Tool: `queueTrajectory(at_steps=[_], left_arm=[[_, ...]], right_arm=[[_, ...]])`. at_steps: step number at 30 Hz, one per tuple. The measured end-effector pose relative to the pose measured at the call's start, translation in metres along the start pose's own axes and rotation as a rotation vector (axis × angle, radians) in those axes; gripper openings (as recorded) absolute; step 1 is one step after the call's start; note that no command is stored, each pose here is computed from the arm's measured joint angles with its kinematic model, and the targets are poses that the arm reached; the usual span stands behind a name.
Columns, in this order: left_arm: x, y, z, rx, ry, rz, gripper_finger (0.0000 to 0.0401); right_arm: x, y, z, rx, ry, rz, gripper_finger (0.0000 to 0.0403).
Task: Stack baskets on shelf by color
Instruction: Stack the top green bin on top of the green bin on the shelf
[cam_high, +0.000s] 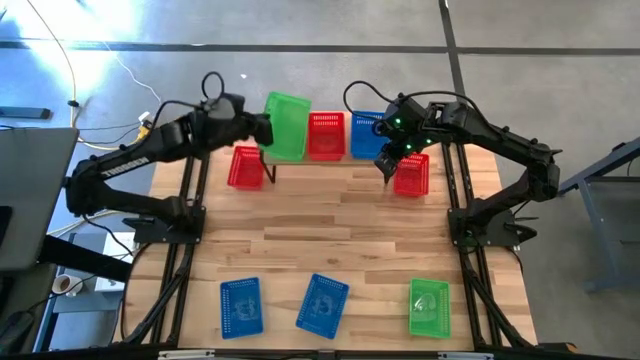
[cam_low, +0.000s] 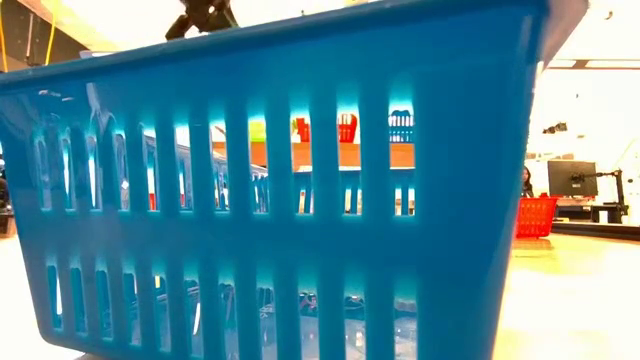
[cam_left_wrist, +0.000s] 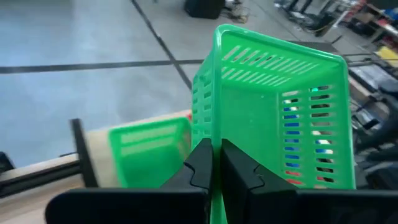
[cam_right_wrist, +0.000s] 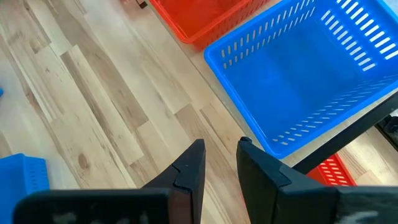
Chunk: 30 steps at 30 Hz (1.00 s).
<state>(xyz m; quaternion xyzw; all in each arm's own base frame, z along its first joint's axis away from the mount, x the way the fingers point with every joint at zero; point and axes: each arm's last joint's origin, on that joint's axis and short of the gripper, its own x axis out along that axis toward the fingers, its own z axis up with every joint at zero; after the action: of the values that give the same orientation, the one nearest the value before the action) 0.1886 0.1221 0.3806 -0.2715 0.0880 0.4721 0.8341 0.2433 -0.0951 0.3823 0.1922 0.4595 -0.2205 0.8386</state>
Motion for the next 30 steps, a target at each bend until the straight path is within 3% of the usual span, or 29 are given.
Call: queueTrajectory(at_steps=[15, 23, 30], left_arm=[[0.049, 0.057, 0.021, -0.209, 0.151, 0.014, 0.0003], [0.058, 0.060, 0.017, -0.249, 0.211, 0.021, 0.0003], [0.038, 0.050, 0.042, -0.247, 0.193, 0.036, 0.0003]], right_arm=[[0.000, 0.000, 0.000, 0.023, -0.003, -0.012, 0.0079], [0.000, 0.000, 0.000, 0.023, -0.003, -0.011, 0.0079], [0.000, 0.000, 0.000, 0.023, -0.004, -0.011, 0.0079]])
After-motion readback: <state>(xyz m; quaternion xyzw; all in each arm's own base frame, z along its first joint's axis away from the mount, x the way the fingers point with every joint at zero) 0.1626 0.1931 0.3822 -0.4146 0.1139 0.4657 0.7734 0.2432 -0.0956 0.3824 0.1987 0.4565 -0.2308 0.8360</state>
